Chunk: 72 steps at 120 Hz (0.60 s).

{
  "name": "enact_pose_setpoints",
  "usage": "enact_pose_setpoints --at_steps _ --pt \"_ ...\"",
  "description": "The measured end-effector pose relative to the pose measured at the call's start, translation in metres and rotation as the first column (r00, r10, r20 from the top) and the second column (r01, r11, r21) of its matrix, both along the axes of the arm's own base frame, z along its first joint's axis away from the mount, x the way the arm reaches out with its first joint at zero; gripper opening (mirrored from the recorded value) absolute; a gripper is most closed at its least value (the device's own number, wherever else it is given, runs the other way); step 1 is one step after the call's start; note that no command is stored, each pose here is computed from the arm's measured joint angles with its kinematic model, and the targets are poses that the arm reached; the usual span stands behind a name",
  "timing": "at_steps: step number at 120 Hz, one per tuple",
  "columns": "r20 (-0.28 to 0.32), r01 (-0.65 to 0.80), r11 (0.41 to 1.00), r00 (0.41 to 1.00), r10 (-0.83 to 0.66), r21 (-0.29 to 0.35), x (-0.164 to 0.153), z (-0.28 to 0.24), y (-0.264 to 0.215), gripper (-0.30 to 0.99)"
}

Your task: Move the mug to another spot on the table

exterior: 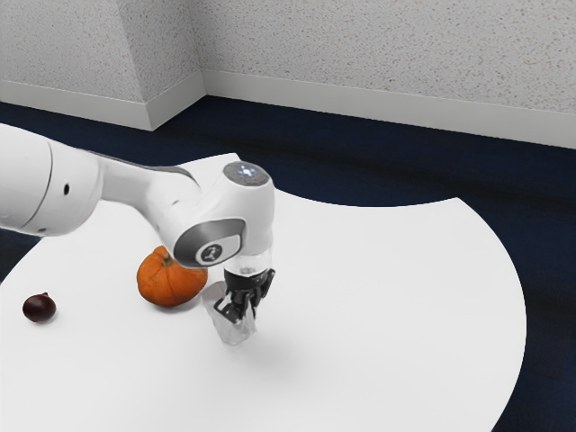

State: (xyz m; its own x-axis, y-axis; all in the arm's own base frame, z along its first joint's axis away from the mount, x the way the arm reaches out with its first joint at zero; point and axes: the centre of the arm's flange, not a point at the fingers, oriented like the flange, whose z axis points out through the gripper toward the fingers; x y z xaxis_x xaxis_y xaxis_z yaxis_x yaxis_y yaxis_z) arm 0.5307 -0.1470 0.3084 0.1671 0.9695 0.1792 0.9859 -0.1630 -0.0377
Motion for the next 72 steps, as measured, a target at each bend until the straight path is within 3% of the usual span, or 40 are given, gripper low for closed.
enact_pose_setpoints --at_steps 38,72 --pt "0.003 0.027 0.998 1.000 -0.028 0.063 0.036 -0.006 0.047 0.11" --pt "-0.022 0.066 0.995 0.998 -0.064 0.072 0.043 -0.017 0.059 0.12"
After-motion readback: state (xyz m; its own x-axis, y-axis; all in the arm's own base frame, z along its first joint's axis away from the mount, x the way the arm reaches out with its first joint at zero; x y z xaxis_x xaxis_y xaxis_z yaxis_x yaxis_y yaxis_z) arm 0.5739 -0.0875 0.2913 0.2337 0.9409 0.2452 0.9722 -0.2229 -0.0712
